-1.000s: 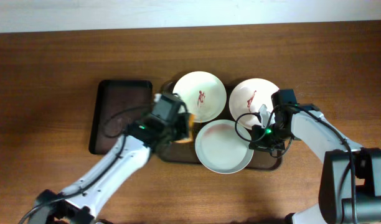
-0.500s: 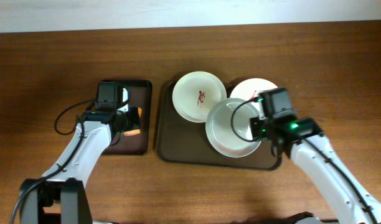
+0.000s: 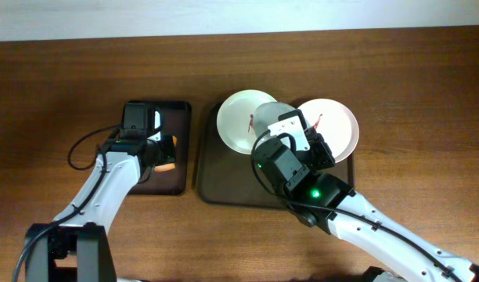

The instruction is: Clean dirty plates on tray and stack at the side

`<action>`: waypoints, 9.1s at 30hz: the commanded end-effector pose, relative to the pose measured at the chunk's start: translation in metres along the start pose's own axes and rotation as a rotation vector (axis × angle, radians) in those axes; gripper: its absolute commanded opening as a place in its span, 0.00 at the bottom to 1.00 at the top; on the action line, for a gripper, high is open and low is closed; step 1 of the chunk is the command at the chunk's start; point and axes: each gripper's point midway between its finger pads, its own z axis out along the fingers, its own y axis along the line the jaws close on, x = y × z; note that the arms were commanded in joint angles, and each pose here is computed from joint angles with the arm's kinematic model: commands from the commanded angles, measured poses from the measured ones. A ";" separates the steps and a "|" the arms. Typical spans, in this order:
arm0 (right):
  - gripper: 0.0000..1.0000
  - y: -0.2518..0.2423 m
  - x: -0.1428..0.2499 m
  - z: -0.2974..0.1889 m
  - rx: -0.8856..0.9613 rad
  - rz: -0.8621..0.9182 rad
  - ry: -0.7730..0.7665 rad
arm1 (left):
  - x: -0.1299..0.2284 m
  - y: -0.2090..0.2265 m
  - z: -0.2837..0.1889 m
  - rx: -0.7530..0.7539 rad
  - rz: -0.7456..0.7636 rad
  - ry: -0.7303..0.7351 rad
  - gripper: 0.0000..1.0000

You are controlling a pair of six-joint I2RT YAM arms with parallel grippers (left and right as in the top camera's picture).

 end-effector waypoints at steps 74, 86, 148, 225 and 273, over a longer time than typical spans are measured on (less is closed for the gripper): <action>0.43 0.153 0.061 0.098 -0.826 0.806 0.556 | 0.001 0.002 0.001 -0.006 0.016 0.005 0.00; 0.15 0.168 0.076 0.094 -0.878 0.759 0.611 | 0.001 0.002 0.001 -0.006 0.016 0.006 0.00; 0.08 0.161 0.114 0.056 -0.893 0.551 0.752 | 0.076 -0.196 0.068 0.543 -0.088 0.270 0.00; 0.04 -0.009 0.045 0.062 -0.232 0.193 0.238 | 0.012 -0.004 0.059 -0.017 0.184 0.196 0.55; 0.04 -0.007 0.008 0.040 -0.165 0.130 0.129 | -0.016 -0.010 0.043 -0.020 0.185 0.216 0.72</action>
